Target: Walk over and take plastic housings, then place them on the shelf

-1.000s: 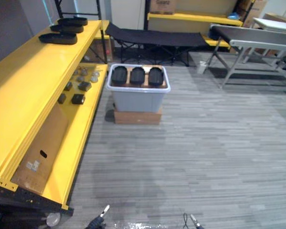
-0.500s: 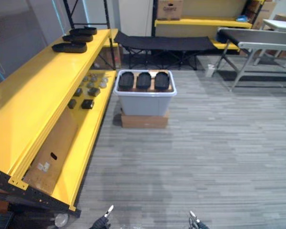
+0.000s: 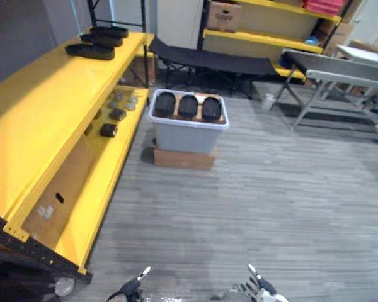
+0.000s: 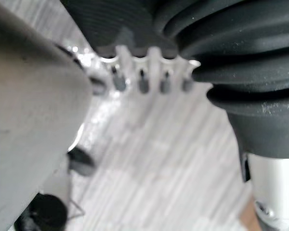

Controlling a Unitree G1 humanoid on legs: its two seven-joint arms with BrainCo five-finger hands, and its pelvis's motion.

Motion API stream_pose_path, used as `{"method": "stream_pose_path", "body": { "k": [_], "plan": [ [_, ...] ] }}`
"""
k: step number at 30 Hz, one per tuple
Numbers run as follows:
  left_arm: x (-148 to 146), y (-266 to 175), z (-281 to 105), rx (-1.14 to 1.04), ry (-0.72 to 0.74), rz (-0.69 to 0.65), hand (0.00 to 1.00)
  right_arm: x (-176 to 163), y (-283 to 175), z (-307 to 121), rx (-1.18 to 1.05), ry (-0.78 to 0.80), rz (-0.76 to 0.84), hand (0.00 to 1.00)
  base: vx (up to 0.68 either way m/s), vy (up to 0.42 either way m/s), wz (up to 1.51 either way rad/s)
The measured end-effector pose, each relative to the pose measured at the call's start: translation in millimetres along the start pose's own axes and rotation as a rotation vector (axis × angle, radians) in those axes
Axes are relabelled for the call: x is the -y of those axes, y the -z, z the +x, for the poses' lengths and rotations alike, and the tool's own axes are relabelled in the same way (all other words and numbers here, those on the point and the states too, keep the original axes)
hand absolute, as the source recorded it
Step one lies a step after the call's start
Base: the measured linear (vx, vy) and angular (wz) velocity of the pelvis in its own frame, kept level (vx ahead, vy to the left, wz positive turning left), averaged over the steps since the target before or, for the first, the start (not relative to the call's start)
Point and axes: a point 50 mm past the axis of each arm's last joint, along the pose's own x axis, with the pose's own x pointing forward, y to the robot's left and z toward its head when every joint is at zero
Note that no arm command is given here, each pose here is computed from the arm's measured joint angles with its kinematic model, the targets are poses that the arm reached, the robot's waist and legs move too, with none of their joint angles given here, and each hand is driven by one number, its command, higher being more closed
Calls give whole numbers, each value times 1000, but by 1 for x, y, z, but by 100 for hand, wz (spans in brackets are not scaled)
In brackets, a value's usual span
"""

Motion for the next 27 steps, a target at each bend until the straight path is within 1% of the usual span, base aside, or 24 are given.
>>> {"method": "stream_pose_path", "body": {
  "k": [4,7,9,10,12,13,14,16,17,18,19,22,27],
  "plan": [
    [1,-1,0,8,3,0,0,4,2,-2,28,7,25,0,364,-173,45],
    [9,7,0,-3,21,-34,0,7,0,-2,32,17,39,0,461,-282,45],
    [10,4,-1,28,21,-96,0,3,-8,0,45,6,5,0,475,-303,24],
    [11,-3,-2,69,25,-133,0,4,-13,0,48,12,-36,0,409,-217,17],
    [9,-6,-2,83,20,-150,0,8,-15,0,37,32,-77,0,345,-146,-14],
    [3,-6,-3,93,10,-154,0,6,-18,2,48,30,-95,0,412,-81,-74],
    [4,-8,-4,112,16,-156,0,0,-28,4,81,18,-111,0,334,-51,-85],
    [3,-7,-4,112,11,-158,0,-12,-43,7,121,-10,-144,0,437,76,-75],
    [-3,3,-5,80,-6,-172,0,-18,-48,8,139,-28,-174,0,512,152,-58],
    [-8,8,-6,68,-20,-197,0,-21,-47,8,137,-37,-194,0,472,176,-53],
    [-20,21,-8,34,-56,-199,0,-28,-40,10,114,-57,-217,0,402,145,-27],
    [-34,21,-10,32,-92,-172,0,-42,-40,12,105,-94,-251,0,467,167,-1],
    [-37,25,-11,20,-102,-163,0,-38,-37,12,62,-81,-246,0,405,187,2]
  ]
}}
